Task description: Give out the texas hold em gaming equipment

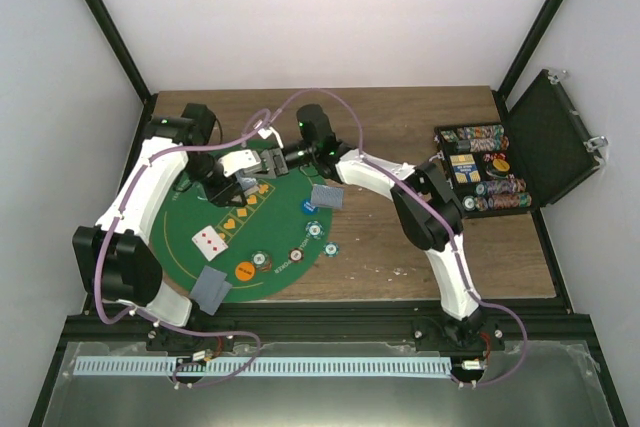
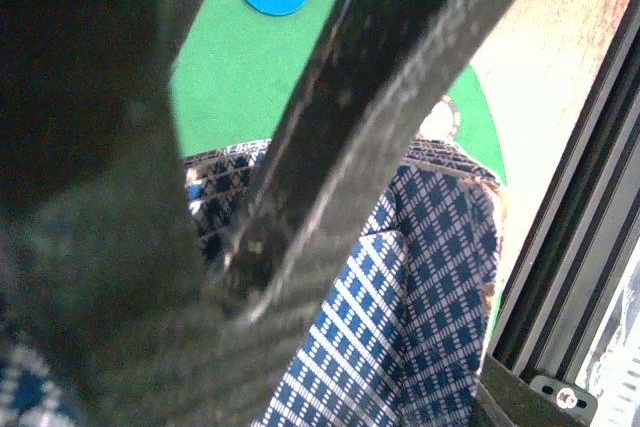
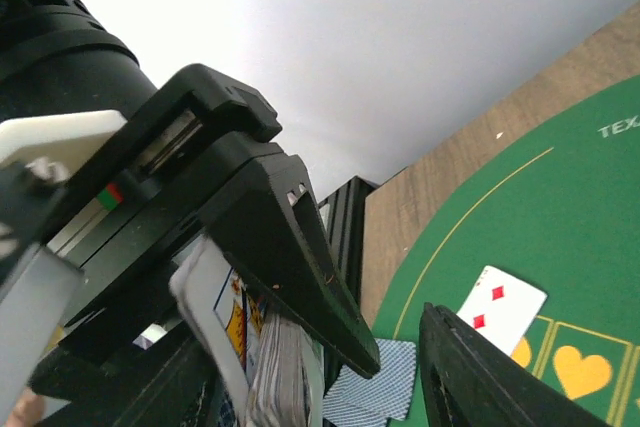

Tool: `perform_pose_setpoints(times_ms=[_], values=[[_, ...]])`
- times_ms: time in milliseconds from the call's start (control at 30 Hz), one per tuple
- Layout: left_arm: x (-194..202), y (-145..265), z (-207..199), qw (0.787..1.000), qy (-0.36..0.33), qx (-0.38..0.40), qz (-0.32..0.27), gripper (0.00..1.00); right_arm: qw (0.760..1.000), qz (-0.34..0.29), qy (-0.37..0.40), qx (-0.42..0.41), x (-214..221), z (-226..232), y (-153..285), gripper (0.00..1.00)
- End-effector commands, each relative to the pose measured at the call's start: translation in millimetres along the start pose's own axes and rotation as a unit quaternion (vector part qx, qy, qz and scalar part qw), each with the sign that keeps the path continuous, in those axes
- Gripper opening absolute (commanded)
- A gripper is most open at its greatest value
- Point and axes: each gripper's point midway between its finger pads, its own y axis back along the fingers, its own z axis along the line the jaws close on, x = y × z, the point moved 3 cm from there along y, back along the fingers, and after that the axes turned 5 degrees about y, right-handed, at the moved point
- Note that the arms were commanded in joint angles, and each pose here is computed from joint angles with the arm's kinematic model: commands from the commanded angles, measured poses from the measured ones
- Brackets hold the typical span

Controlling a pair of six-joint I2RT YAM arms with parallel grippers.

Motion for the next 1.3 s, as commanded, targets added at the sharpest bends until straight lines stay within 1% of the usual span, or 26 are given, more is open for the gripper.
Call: perform_pose_setpoints(times_ms=[0,100,133,167,300,333,433,467,533,600,667,733,867,1000,1133,1267], values=[[-3.0,2.7,-4.9,1.0,-0.011,0.008,-0.009,0.43,0.999,0.017,0.014,-0.048,-4.6,16.1,-17.6,0.55],[-2.9,1.1,-3.4,1.0,-0.009,0.007,-0.007,0.44,0.998,0.025,0.015,-0.06,-0.8,19.5,-25.6,0.57],[-2.9,0.4,-2.7,1.0,-0.007,0.008,-0.007,0.44,0.998,0.027,0.014,-0.061,-0.1,19.8,-28.0,0.57],[-3.5,0.2,-2.3,1.0,-0.007,0.008,-0.007,0.45,0.998,0.028,0.013,-0.061,0.5,19.4,-29.2,0.53],[-2.3,-1.7,0.1,1.0,-0.004,0.003,-0.003,0.45,0.998,0.031,0.008,-0.062,3.0,19.6,-30.1,0.29],[-1.7,-1.8,1.1,1.0,-0.004,0.0,-0.002,0.45,0.998,0.031,0.009,-0.062,3.0,20.4,-29.8,0.21],[0.9,-2.8,4.8,1.0,-0.004,-0.014,0.005,0.47,0.997,0.032,0.013,-0.062,2.3,22.8,-28.2,0.08],[1.8,-2.6,7.0,1.0,-0.004,-0.021,0.007,0.51,0.997,0.032,0.014,-0.062,1.8,23.5,-27.4,0.05],[4.8,-2.2,11.1,0.999,-0.005,-0.038,0.013,0.65,0.998,0.03,0.016,-0.059,1.3,23.6,-24.7,0.01],[8.1,2.1,15.9,0.998,-0.008,-0.056,0.009,0.75,0.998,0.027,0.018,-0.056,0.6,23.8,-20.7,0.01],[10.3,8.3,21.5,0.997,-0.004,-0.073,0.0,0.8,0.998,0.023,0.017,-0.051,0.3,21.9,-16.1,0.01],[10.7,13.3,26.2,0.996,-0.001,-0.087,-0.009,0.83,0.998,0.02,0.017,-0.048,-1.0,21.4,-12.4,0.01],[12.2,14.7,27.9,0.995,-0.008,-0.096,-0.024,0.84,0.999,0.016,0.019,-0.047,-3.7,22.5,-10.9,0.01],[9.0,13.8,26.3,0.996,-0.009,-0.084,-0.037,0.76,0.998,0.014,0.02,-0.049,-4.9,23.5,-11.1,0.01],[4.6,10.3,23.2,0.997,-0.011,-0.063,-0.049,0.73,0.998,0.015,0.021,-0.058,-6.0,26.8,-10.9,0.02],[-0.3,8.2,20.3,0.997,-0.018,-0.054,-0.055,0.61,0.998,0.015,0.024,-0.06,-6.3,28.7,-10.4,0.06]])
